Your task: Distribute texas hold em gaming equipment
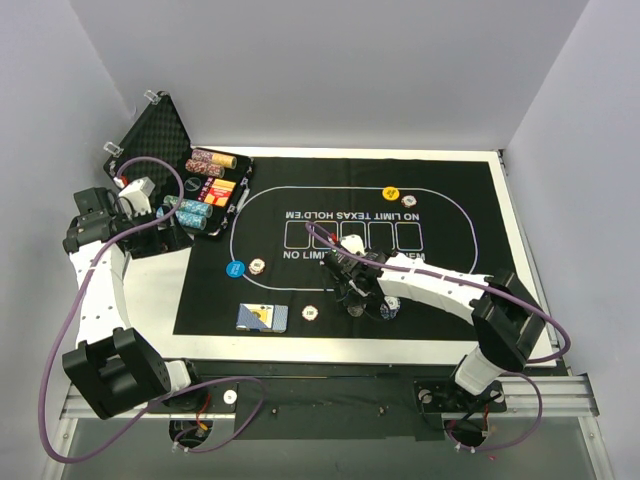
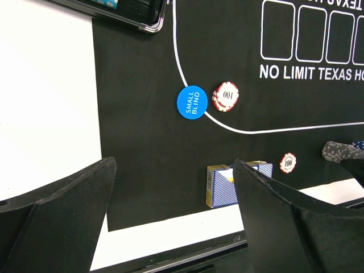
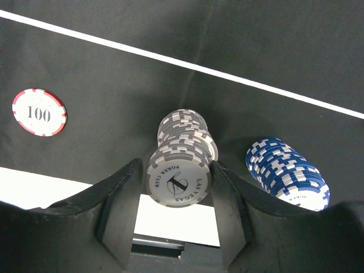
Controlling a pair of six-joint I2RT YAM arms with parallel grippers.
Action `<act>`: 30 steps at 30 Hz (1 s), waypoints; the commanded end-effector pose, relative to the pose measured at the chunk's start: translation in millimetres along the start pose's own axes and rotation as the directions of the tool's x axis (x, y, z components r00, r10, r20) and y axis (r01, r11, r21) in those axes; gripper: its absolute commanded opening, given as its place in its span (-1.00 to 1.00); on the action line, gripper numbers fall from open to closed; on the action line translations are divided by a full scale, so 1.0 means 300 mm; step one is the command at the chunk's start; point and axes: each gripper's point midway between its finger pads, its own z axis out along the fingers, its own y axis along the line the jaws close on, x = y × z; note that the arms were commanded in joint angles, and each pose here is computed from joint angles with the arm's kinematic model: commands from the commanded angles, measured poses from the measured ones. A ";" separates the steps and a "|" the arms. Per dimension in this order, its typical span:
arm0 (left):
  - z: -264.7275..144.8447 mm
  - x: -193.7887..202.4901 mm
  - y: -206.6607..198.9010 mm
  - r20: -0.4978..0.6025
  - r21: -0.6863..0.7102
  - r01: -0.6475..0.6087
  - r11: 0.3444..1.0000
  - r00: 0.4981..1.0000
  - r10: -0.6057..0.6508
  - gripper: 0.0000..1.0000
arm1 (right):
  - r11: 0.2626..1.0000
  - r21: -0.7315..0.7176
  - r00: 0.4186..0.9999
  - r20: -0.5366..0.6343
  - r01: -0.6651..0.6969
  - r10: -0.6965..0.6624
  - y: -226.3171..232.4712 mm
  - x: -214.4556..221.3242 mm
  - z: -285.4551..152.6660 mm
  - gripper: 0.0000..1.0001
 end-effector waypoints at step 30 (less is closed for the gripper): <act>-0.021 -0.038 -0.003 0.048 0.004 -0.018 1.000 0.999 0.018 0.90 | 0.994 -0.096 0.988 0.148 0.048 -0.033 0.222 -0.336 -0.134 -0.44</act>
